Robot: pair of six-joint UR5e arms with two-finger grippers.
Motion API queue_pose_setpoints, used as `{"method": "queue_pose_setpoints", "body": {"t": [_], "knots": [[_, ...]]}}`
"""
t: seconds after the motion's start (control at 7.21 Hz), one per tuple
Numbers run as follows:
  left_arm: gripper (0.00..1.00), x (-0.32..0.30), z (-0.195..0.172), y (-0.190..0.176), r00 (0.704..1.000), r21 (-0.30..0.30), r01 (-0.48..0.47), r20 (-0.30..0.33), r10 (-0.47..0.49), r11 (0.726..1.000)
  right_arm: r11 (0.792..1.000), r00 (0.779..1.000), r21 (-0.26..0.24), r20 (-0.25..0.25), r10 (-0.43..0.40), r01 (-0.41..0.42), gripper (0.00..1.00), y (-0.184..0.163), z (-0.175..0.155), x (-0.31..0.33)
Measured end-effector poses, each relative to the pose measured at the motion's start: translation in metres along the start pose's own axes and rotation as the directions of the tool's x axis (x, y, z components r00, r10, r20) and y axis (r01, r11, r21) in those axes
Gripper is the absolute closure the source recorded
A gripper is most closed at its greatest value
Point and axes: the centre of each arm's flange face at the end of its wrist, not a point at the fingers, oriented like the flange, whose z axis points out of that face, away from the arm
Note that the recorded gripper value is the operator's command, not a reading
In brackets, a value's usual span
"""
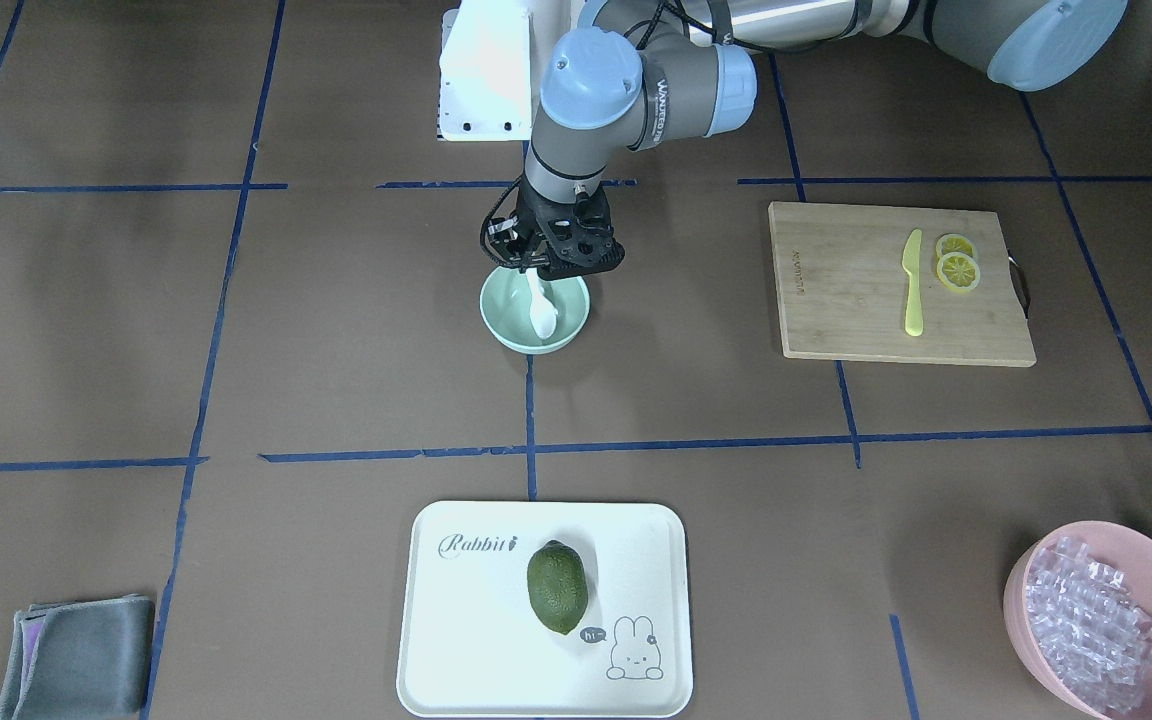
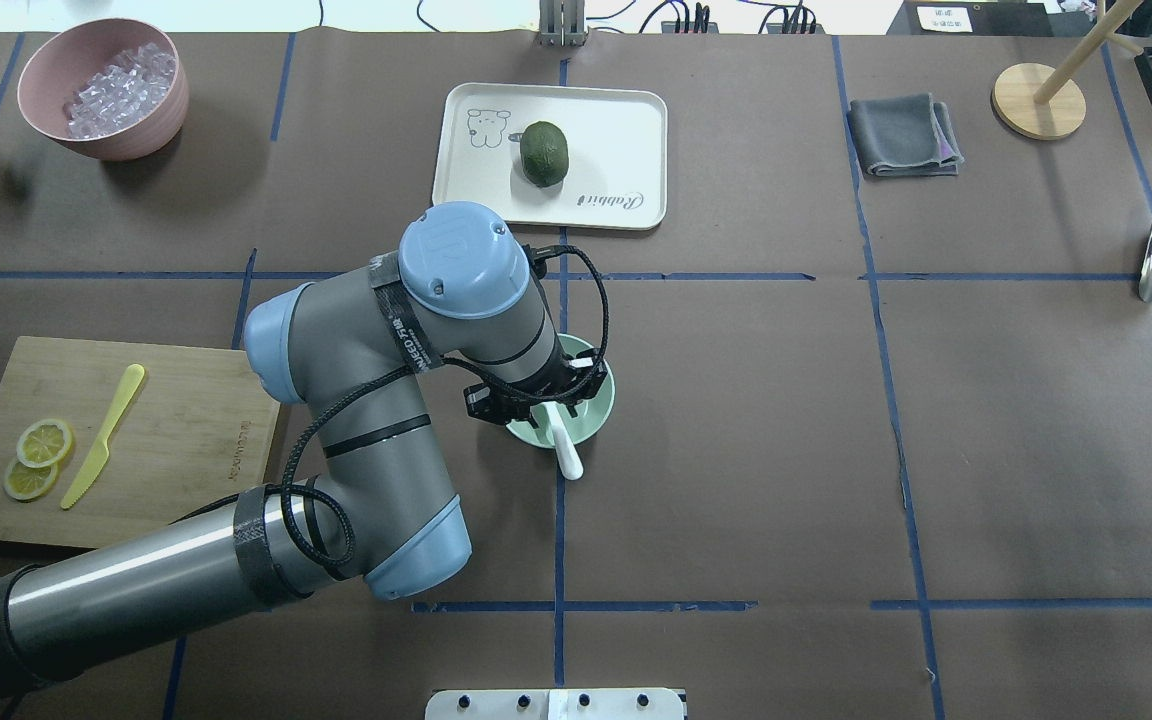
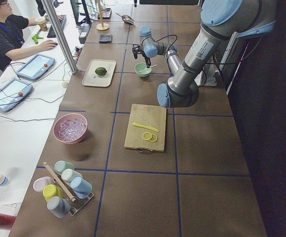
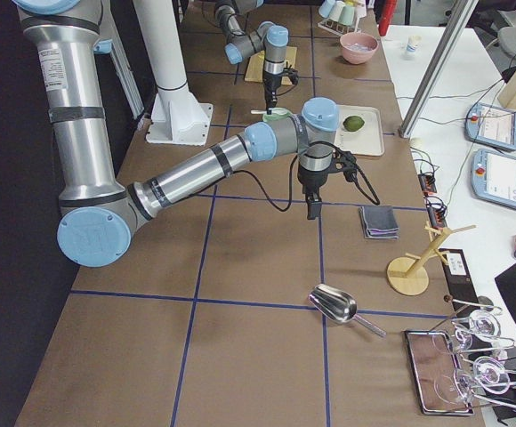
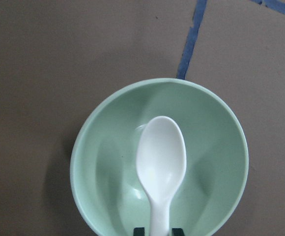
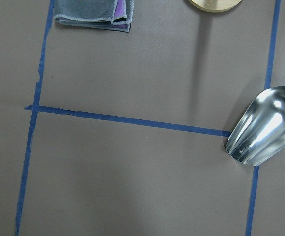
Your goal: Place spoon in bowl
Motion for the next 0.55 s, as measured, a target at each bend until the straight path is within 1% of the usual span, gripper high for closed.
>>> {"method": "queue_pose_setpoints", "body": {"t": [0.28,0.42,0.55], "knots": [[0.00,0.000,-0.010,-0.006,1.000,0.020,0.001,-0.011,-0.001,1.000,1.000,1.000,-0.002,0.000,0.002,-0.002,0.00,0.000,0.001,0.001],[0.00,-0.004,-0.026,-0.019,1.000,0.019,0.006,-0.016,-0.006,1.000,1.000,1.000,-0.009,0.002,0.004,-0.004,0.00,0.002,0.004,0.005],[0.00,-0.020,-0.053,-0.039,1.000,0.017,-0.017,0.000,0.017,1.000,1.000,1.000,-0.022,0.018,0.009,-0.008,0.00,0.006,0.007,0.016]]}}
